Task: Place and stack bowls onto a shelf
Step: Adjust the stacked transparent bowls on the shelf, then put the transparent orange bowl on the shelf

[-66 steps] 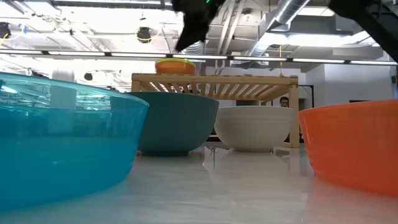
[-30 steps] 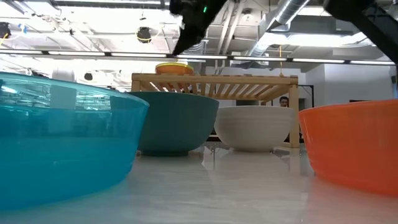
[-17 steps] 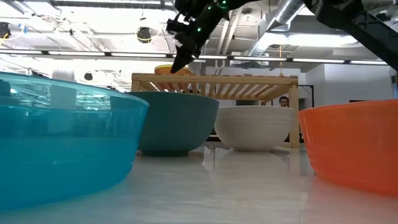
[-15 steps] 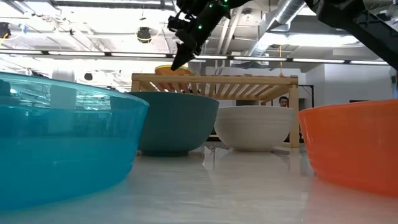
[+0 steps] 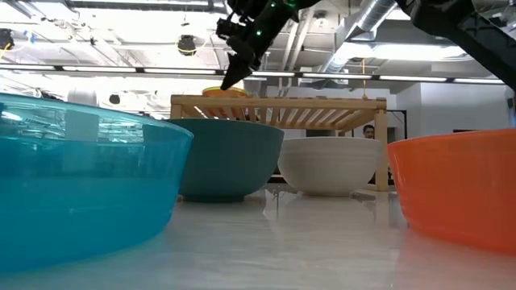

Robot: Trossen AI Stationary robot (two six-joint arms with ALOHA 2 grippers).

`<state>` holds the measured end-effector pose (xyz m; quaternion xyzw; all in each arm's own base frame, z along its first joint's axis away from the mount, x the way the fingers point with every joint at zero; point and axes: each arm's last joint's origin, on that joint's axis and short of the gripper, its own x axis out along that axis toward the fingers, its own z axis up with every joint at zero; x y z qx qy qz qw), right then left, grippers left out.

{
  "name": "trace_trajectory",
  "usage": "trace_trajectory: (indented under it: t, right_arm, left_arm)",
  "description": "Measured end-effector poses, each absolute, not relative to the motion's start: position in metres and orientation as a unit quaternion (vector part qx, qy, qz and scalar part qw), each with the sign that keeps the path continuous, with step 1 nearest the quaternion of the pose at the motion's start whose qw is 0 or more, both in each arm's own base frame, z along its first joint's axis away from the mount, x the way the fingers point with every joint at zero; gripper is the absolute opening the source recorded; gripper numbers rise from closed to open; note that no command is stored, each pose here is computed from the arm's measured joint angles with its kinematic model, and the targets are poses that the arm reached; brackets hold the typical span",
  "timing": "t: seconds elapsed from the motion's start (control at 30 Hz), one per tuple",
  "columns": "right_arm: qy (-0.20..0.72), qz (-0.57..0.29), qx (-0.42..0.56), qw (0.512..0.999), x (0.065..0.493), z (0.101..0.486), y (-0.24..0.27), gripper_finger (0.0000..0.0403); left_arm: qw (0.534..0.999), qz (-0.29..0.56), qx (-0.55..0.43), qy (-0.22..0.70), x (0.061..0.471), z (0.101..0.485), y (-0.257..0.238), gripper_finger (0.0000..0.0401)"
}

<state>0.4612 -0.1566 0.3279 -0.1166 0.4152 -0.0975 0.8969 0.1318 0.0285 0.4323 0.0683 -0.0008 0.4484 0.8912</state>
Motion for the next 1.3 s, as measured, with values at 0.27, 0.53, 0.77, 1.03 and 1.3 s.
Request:
trace_trajectory:
  t: [0.27,0.53,0.77,1.03,1.3]
  right_arm:
    - [0.418,-0.130,-0.088,0.895,0.457,0.329,-0.164,0.0024]
    - [0.429,-0.090,-0.096,0.894,0.435,0.367,-0.115,0.0034]
    - [0.441,-0.077,-0.060,0.892,0.393,0.408,-0.076,0.0037]
    - [0.424,-0.106,0.021,0.899,0.324,0.460,-0.052,0.0037]
    - [0.448,-0.104,0.107,0.881,0.267,0.476,-0.026,0.0060]
  left_arm:
    - [0.891,0.448,0.068,-0.001,0.132,0.432,0.028,0.0193]
    - [0.891,0.448,0.067,-0.002,0.132,0.432,0.028,0.0193]
    - [0.911,0.408,0.053,0.002,0.135,0.429,0.027,0.0193]
    - [0.938,0.345,0.029,0.011,0.149,0.422,0.034,0.0193]
    - [0.963,0.264,-0.002,0.048,0.158,0.412,0.041,0.0193]
